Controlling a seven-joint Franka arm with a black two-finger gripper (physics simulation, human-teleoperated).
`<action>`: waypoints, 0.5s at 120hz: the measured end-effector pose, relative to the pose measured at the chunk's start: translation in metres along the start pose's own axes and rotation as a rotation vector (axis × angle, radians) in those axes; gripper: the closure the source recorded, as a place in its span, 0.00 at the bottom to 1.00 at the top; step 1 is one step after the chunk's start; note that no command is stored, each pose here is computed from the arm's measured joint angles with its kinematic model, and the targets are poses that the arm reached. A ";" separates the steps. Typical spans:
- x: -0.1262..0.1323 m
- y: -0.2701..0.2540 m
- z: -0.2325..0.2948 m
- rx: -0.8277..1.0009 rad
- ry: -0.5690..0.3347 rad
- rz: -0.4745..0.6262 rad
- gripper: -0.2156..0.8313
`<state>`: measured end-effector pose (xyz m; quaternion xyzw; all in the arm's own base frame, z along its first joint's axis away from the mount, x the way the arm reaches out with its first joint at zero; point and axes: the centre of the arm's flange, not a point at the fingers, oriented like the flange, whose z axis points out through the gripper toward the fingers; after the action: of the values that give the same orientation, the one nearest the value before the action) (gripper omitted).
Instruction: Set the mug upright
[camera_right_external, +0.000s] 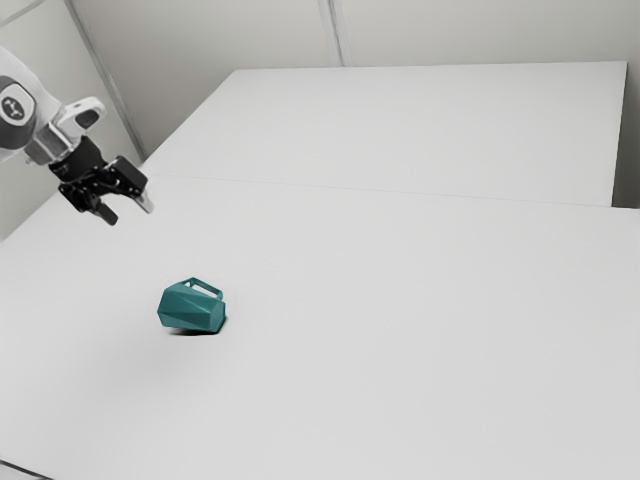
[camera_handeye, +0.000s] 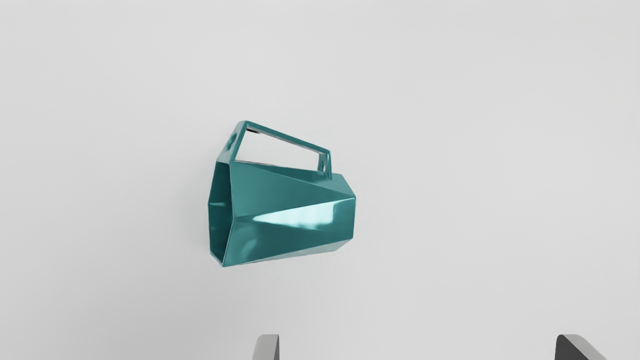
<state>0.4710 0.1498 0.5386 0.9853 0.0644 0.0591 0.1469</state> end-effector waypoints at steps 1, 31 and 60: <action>0.000 -0.001 0.001 -0.004 0.002 0.001 0.21; -0.020 -0.039 0.036 -0.137 0.056 0.026 0.21; -0.037 -0.071 0.061 -0.225 0.126 0.068 0.21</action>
<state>0.4350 0.1949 0.4557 0.9585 0.0329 0.1329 0.2502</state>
